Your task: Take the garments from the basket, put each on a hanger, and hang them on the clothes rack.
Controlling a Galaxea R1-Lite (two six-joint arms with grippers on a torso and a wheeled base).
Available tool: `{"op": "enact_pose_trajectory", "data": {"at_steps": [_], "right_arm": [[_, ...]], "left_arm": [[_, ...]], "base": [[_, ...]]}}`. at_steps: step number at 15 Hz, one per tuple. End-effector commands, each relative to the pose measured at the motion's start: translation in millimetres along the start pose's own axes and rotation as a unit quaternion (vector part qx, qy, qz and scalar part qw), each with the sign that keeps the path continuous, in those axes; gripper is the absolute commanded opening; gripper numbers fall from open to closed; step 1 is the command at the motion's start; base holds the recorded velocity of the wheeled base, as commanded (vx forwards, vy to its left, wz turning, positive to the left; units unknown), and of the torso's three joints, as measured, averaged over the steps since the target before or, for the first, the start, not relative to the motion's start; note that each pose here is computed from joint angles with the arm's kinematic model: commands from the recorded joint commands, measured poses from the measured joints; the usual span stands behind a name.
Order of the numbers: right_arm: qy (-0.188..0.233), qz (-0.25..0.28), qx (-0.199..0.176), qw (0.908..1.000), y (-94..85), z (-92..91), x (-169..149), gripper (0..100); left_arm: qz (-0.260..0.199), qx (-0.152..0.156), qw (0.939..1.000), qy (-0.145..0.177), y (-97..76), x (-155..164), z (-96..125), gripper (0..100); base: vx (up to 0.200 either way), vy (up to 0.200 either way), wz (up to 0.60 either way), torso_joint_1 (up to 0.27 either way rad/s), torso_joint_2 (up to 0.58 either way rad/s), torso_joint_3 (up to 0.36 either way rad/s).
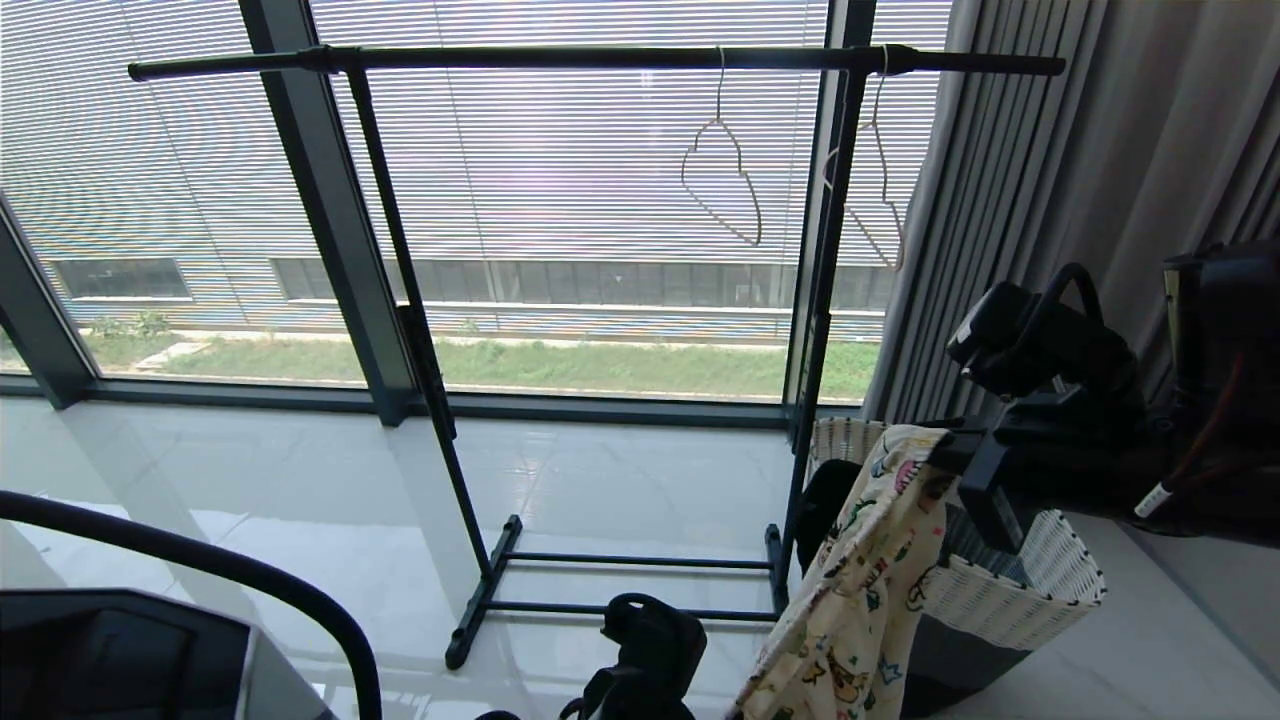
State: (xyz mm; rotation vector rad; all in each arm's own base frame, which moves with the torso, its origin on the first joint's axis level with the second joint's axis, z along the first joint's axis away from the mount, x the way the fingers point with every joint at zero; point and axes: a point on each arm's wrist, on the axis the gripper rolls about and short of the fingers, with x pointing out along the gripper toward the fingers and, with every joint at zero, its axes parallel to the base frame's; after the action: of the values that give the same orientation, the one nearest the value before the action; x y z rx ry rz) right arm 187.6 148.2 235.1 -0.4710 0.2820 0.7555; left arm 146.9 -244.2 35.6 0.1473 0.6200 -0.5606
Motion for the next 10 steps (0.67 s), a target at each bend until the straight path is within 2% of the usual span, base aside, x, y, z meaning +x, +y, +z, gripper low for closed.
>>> {"op": "enact_pose_trajectory", "data": {"at_steps": [1, 2, 3, 4, 6, 7, 8, 9, 10], "right_arm": [[-0.003, 0.000, 0.000, 1.0000, 2.9, -6.2, -13, 0], [0.004, 0.007, 0.000, 1.0000, 6.6, -14.2, -17, 0], [0.013, 0.015, 0.000, 0.9998, 10.7, -22.9, -19, 0], [0.021, 0.023, 0.000, 0.9995, 14.5, -30.0, -20, 0], [0.020, 0.039, 0.000, 0.9990, 17.6, -33.8, -23, 0], [0.019, 0.042, 0.000, 0.9990, 17.7, -33.8, -23, 0], [0.020, 0.043, 0.000, 0.9989, 18.2, -34.2, -22, 0], [0.020, 0.045, -0.001, 0.9988, 19.1, -34.0, -22, 0], [0.020, 0.049, -0.002, 0.9986, 20.7, -33.7, -21, 0]], "left_arm": [[0.004, 0.027, 0.9996, -0.002, 3.5, -12, -2, 0], [0.015, 0.052, 0.9985, 0.003, 7.0, -16, -7, 0], [0.025, 0.062, 0.9978, 0.002, 9.4, -19, -8, 0], [0.029, 0.059, 0.9978, -0.011, 10.1, -24, -3, 0], [0.022, 0.043, 0.9969, -0.062, 12.5, -42, 18, 0], [0.026, 0.062, 0.9946, -0.079, 20.5, -57, 27, 0], [0.033, 0.096, 0.9919, -0.076, 34.8, -68, 33, 0], [0.028, 0.109, 0.9910, -0.073, 42.3, -75, 39, 0], [0.009, 0.108, 0.9909, -0.079, 51.3, -91, 60, 0]], "base": [[0.000, 0.000, 0.00, 0.000, 0.00, 0.000], [0.000, 0.000, 0.00, 0.000, 0.00, 0.000], [0.000, 0.000, 0.00, 0.000, 0.00, 0.000], [0.000, 0.000, 0.00, 0.000, 0.00, 0.000], [0.000, 0.000, 0.00, 0.000, 0.00, 0.000], [0.000, 0.000, 0.00, 0.000, 0.00, 0.000], [0.000, 0.000, 0.00, 0.000, 0.00, 0.000], [0.000, 0.000, 0.00, 0.000, 0.00, 0.000], [0.000, 0.000, 0.00, 0.000, 0.00, 0.000]]}}
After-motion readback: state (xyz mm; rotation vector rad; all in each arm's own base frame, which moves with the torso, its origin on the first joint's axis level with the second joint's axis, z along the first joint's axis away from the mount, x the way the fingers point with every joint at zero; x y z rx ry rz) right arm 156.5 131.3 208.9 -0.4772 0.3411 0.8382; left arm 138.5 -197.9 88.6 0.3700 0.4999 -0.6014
